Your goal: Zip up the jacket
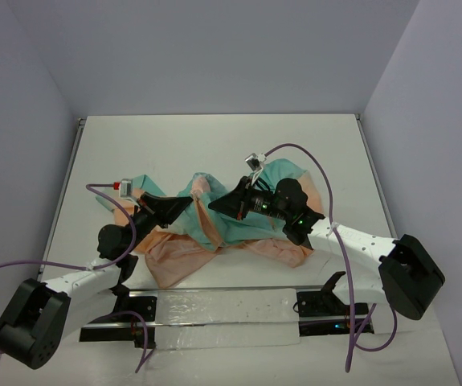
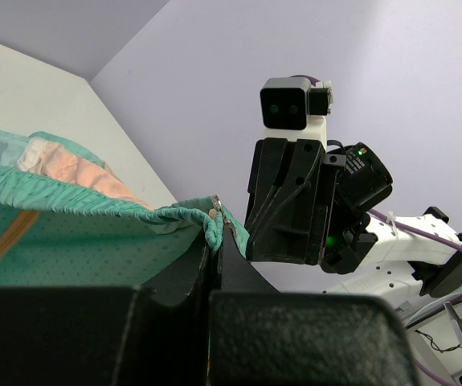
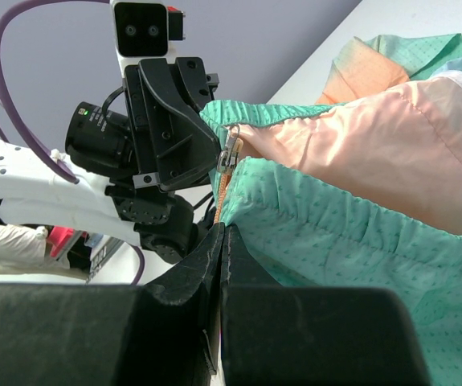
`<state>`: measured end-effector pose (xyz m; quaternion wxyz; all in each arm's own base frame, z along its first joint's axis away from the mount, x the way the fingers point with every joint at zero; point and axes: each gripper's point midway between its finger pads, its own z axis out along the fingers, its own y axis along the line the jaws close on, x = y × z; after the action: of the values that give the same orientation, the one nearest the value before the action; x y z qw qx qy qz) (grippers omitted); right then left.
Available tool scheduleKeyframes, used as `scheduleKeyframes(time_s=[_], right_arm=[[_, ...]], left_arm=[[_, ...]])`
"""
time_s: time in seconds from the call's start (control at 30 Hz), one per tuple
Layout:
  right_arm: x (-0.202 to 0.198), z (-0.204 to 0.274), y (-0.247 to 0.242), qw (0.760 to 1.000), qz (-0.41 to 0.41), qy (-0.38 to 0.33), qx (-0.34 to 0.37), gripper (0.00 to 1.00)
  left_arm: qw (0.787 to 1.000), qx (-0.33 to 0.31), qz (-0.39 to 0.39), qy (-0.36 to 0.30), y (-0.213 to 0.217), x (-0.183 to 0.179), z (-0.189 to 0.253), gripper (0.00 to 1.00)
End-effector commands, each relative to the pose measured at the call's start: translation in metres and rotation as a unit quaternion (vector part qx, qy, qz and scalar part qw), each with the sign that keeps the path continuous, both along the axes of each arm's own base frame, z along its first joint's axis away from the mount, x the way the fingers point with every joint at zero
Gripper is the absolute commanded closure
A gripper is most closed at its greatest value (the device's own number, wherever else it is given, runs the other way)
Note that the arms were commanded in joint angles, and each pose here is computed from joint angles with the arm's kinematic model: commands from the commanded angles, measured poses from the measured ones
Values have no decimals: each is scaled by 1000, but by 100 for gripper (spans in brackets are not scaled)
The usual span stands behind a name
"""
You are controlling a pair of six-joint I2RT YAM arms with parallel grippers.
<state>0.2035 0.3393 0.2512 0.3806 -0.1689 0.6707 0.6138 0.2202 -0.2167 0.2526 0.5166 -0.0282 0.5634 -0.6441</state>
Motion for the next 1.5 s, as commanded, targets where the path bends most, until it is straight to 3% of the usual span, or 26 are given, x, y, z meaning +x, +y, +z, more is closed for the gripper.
scheduleKeyframes(time_s=[0.0, 1.47], right_arm=[[-8, 21, 1, 999, 14, -33, 26, 100], [-5, 24, 4, 999, 15, -35, 28, 100]], left_arm=[[990, -60, 9, -128, 13, -22, 59, 100], [991, -56, 3, -125, 11, -22, 57, 100]])
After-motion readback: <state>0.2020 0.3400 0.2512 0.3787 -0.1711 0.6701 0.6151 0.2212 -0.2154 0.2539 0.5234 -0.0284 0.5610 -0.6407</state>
